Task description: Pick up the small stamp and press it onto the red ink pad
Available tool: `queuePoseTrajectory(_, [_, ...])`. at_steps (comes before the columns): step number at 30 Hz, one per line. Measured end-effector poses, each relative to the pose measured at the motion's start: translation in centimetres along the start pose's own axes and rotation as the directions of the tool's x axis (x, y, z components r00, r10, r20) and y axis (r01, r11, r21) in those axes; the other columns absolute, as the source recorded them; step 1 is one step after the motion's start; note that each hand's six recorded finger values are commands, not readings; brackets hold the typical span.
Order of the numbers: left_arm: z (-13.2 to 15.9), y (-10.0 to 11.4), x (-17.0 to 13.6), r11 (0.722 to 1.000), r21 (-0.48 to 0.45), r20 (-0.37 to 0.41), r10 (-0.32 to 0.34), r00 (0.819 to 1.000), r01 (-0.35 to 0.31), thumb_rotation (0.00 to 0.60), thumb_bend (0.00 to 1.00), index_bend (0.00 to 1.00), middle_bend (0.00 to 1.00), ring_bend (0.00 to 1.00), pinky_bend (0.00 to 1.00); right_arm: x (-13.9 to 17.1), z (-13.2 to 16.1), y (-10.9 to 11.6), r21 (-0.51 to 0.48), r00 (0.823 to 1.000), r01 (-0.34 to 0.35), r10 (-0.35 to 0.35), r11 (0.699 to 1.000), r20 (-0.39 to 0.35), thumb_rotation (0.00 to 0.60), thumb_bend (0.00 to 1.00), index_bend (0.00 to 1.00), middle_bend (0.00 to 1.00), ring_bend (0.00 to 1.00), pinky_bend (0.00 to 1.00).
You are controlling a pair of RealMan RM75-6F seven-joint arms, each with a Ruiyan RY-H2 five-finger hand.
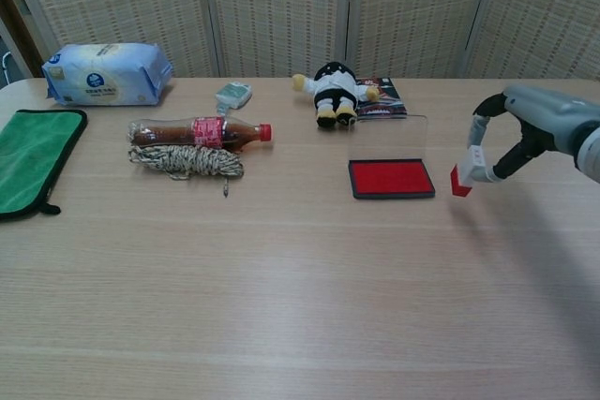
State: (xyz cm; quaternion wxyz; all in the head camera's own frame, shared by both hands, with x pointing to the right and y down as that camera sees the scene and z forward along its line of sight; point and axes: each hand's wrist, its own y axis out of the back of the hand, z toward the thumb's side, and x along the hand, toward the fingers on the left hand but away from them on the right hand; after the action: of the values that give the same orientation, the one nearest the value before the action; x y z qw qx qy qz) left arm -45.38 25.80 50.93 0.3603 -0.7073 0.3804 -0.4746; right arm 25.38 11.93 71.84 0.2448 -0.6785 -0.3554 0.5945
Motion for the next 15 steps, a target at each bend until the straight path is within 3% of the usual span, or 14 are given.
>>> queuePoseTrajectory(15, [-0.2, 0.1, 0.2, 1.000, -0.029, 0.007, -0.012, 1.000, 0.012, 0.600, 0.34, 0.00, 0.00, 0.00, 0.03, -4.4, 2.9, -1.2, -0.105, 0.996, -0.069, 0.074, 0.992, 0.047, 0.600, 0.21, 0.70, 0.17, 0.01, 0.00])
